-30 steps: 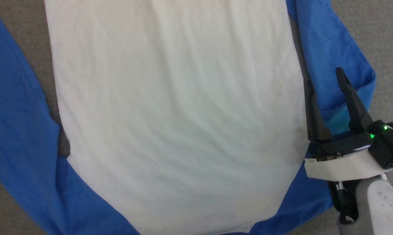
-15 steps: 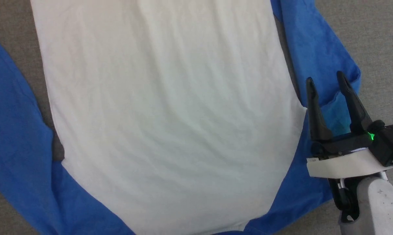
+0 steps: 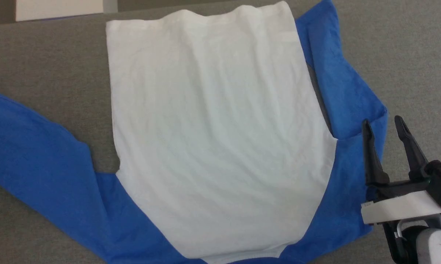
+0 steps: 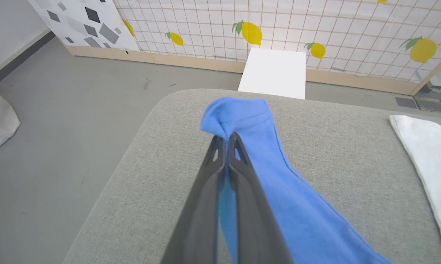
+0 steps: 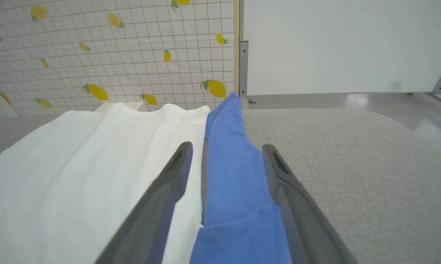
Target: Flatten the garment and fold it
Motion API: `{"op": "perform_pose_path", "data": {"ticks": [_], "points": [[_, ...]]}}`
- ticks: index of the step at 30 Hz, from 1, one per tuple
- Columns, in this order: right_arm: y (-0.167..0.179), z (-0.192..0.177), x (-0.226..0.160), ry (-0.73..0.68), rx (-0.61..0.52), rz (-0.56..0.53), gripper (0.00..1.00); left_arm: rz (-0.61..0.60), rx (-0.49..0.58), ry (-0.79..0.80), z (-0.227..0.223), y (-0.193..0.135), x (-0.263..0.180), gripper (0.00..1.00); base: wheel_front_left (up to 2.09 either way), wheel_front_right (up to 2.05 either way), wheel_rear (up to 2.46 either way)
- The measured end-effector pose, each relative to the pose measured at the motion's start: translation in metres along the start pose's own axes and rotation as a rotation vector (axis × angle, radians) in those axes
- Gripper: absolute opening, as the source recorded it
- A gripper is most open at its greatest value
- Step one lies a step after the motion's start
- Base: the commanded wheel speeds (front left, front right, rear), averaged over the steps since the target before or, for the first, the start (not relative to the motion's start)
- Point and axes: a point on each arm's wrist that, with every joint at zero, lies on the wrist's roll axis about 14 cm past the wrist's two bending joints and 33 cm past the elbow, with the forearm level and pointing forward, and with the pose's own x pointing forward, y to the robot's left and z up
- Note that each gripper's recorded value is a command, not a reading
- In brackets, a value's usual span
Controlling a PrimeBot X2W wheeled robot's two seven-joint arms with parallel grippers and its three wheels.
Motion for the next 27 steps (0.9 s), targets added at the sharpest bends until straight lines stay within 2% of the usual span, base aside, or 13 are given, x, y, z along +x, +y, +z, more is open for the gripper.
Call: {"op": "perform_pose_path", "data": {"ticks": [6, 12, 17, 24, 27], "points": [[0.012, 0.026, -0.011, -0.059, 0.013, 0.033, 1.00, 0.004, 0.001, -0.129, 0.044, 0.020, -0.051, 0.00, 0.00, 0.00, 0.00], [0.026, 0.048, -0.019, -0.117, 0.028, 0.077, 1.00, -0.040, -0.012, -0.257, 0.081, 0.016, -0.107, 0.00, 0.00, 0.00, 0.00], [0.035, 0.058, -0.023, -0.143, 0.032, 0.104, 1.00, -0.161, -0.054, -0.313, 0.089, -0.021, -0.142, 0.00, 0.00, 0.00, 0.00], [0.035, 0.063, -0.028, -0.152, 0.035, 0.106, 1.00, -0.398, -0.145, -0.295, 0.077, -0.104, -0.165, 0.00, 0.00, 0.00, 0.00], [0.032, 0.063, -0.032, -0.151, 0.039, 0.096, 1.00, -0.518, -0.175, -0.279, 0.072, -0.152, -0.172, 0.00, 0.00, 0.00, 0.00]]}}
